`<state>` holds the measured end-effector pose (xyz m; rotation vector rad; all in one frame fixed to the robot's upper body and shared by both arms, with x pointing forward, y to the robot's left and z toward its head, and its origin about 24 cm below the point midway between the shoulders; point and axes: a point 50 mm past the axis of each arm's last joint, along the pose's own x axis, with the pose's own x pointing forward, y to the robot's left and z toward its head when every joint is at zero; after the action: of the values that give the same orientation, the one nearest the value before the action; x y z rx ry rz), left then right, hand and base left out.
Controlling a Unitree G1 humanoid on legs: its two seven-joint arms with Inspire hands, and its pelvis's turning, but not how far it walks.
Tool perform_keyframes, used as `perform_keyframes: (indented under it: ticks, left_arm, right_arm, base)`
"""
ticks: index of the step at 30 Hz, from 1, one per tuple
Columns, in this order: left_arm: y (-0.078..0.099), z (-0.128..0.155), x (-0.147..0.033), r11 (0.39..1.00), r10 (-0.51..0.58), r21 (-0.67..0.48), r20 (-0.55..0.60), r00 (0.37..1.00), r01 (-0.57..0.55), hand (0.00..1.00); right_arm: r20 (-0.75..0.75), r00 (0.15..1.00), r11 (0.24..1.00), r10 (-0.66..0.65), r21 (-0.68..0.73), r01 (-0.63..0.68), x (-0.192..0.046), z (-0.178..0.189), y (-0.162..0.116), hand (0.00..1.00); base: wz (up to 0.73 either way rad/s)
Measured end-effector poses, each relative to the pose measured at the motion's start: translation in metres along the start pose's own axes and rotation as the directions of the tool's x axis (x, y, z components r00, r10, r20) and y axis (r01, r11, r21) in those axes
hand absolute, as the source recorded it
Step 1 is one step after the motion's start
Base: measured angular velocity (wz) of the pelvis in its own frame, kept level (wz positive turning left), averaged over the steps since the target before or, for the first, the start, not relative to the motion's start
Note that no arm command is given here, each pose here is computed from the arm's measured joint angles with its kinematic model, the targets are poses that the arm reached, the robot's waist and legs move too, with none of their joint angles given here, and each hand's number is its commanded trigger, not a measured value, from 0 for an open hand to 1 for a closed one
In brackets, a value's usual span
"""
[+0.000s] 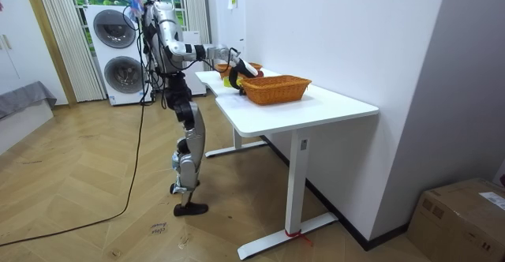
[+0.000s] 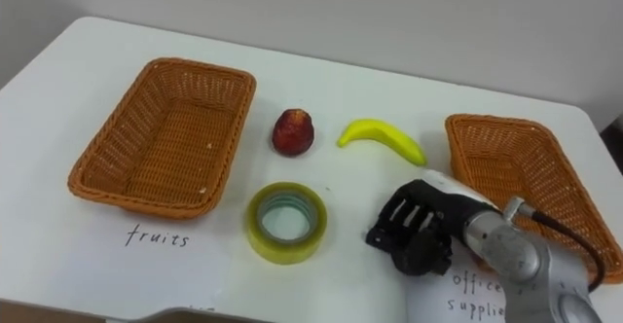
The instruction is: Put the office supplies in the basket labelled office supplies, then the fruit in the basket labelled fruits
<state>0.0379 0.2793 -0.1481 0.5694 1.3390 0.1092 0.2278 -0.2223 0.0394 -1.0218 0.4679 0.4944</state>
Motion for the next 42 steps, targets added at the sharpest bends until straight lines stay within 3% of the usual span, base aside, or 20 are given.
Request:
perform_keyframes:
  ticks: [6, 19, 28, 33, 42]
  left_arm:
    - [-0.002, -0.005, -0.001, 1.000, -0.008, 0.003, -0.005, 1.000, 0.008, 0.00]
    - [-0.007, -0.011, -0.003, 1.000, -0.019, -0.003, -0.002, 1.000, 0.019, 0.00]
    - [-0.009, -0.018, -0.005, 1.000, -0.022, -0.003, -0.013, 1.000, 0.022, 0.00]
    - [-0.009, -0.029, -0.007, 0.999, -0.016, -0.032, -0.044, 0.999, 0.014, 0.00]
    - [-0.010, -0.031, -0.008, 0.999, -0.018, -0.032, -0.040, 0.999, 0.017, 0.00]
  right_arm:
    - [0.116, 0.986, 0.992, -0.122, 0.005, 0.123, -0.012, 0.019, -0.018, 1.00]
    - [0.188, 0.935, 0.950, -0.299, 0.148, 0.274, -0.024, 0.019, -0.039, 1.00]
    - [0.212, 0.864, 0.881, -0.456, 0.246, 0.405, -0.033, 0.017, -0.052, 1.00]
    - [0.139, 0.784, 0.784, -0.605, 0.275, 0.556, -0.047, 0.002, -0.071, 1.00]
    - [0.106, 0.723, 0.712, -0.683, 0.320, 0.626, -0.050, -0.003, -0.075, 1.00]
  base:
    - [-0.01]
    - [0.00]
    - [0.00]
    - [0.00]
    - [-0.05]
